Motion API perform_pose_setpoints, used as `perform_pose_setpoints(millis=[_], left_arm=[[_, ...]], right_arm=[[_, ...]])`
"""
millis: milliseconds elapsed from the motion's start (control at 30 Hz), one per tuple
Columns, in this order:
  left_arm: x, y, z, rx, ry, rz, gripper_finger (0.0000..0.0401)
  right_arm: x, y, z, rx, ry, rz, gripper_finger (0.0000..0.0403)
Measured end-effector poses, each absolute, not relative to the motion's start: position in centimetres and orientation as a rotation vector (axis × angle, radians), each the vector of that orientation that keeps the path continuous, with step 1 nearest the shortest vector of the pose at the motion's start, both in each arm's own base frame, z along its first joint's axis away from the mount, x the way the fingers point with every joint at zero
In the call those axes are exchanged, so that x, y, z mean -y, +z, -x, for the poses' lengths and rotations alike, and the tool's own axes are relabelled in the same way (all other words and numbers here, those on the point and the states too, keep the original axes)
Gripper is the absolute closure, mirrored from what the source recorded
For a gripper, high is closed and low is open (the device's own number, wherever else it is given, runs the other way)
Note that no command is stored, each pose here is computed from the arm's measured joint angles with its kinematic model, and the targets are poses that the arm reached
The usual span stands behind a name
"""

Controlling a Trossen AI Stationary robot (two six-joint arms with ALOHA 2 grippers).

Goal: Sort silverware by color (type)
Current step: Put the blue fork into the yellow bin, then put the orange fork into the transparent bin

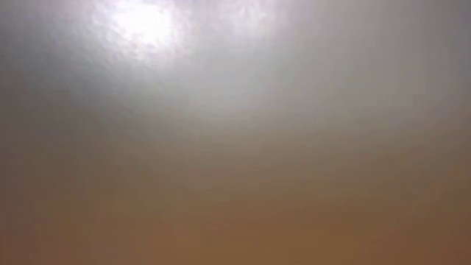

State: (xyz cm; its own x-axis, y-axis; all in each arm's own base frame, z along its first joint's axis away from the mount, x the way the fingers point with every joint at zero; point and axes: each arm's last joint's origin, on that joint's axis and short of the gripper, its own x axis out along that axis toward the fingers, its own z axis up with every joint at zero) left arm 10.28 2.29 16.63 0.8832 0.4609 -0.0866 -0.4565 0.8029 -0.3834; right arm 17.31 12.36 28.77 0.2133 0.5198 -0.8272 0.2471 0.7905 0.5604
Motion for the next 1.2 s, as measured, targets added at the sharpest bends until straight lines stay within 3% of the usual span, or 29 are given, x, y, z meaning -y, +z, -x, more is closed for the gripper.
perform_pose_setpoints(millis=[300, 600, 800, 1000, 1200], left_arm=[[-2.3, 16.6, -10.3, 0.011, 0.492, 0.408, 0.0305], [-2.3, 16.6, -10.3, 0.010, 0.492, 0.408, 0.0305], [-2.3, 16.6, -10.3, 0.010, 0.492, 0.408, 0.0305], [-2.3, 16.6, -10.3, 0.010, 0.492, 0.408, 0.0305], [-2.3, 16.6, -10.3, 0.010, 0.492, 0.408, 0.0305]], right_arm=[[-15.9, 27.4, -17.0, -1.451, 0.224, -0.690, 0.0394], [-18.4, 23.4, -18.4, -1.606, 0.021, -0.702, 0.0394], [-19.7, 22.3, -19.8, -1.614, 0.048, -0.661, 0.0393], [-20.2, 22.9, -20.2, -1.606, 0.149, -0.596, 0.0363], [-19.8, 22.9, -19.9, -1.627, 0.092, -0.603, 0.0317]])
